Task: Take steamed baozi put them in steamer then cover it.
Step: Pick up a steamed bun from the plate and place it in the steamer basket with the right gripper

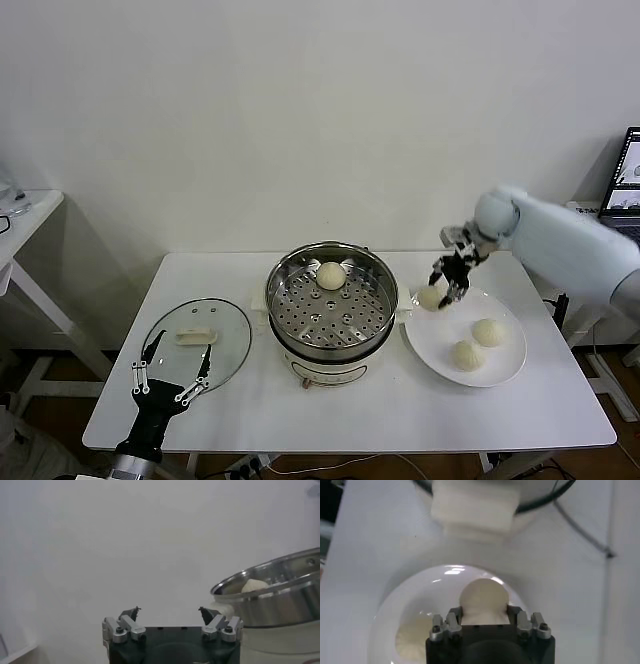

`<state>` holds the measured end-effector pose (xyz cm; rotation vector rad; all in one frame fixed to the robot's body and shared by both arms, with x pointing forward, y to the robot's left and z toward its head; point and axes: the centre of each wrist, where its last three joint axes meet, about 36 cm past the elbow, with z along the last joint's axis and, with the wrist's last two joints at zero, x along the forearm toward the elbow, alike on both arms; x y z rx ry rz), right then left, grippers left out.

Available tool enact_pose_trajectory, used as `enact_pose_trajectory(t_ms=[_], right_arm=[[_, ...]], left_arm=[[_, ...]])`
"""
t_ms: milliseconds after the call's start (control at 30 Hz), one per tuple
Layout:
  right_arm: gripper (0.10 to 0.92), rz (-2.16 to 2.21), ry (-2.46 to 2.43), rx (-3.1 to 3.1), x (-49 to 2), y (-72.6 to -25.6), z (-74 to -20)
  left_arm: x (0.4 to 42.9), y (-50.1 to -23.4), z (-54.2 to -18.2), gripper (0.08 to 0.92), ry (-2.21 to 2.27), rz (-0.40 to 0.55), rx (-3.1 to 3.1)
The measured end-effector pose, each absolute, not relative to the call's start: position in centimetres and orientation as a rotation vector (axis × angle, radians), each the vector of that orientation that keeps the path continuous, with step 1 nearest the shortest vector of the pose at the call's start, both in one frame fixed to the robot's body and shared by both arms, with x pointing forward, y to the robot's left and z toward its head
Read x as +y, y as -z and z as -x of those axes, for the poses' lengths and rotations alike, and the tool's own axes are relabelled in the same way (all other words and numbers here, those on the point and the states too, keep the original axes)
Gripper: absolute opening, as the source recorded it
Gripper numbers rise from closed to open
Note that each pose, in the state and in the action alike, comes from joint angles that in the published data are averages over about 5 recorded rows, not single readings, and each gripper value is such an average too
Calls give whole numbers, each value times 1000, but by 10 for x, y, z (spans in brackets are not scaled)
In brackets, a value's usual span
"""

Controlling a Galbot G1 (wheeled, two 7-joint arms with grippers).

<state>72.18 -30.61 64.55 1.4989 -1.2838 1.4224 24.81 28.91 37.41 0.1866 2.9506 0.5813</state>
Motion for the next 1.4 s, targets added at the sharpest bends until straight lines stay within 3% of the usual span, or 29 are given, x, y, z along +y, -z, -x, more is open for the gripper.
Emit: enact_pose_trajectory(t_ms=[200, 433, 900, 1400], right_arm=[[636, -1576, -1499, -1253, -250, -702, -717], [639, -1669, -1528, -1219, -176, -717, -710], [636, -1745, -1570, -1111, -54, -672, -698], [663, -1768, -1574, -1040, -11, -617, -691]], left_arm=[[290, -372, -250, 823, -588, -195, 2945], [288, -371, -252, 823, -583, -207, 2939], [286, -370, -257, 823, -572, -210, 2920], [290, -367, -258, 823, -580, -205, 2919]])
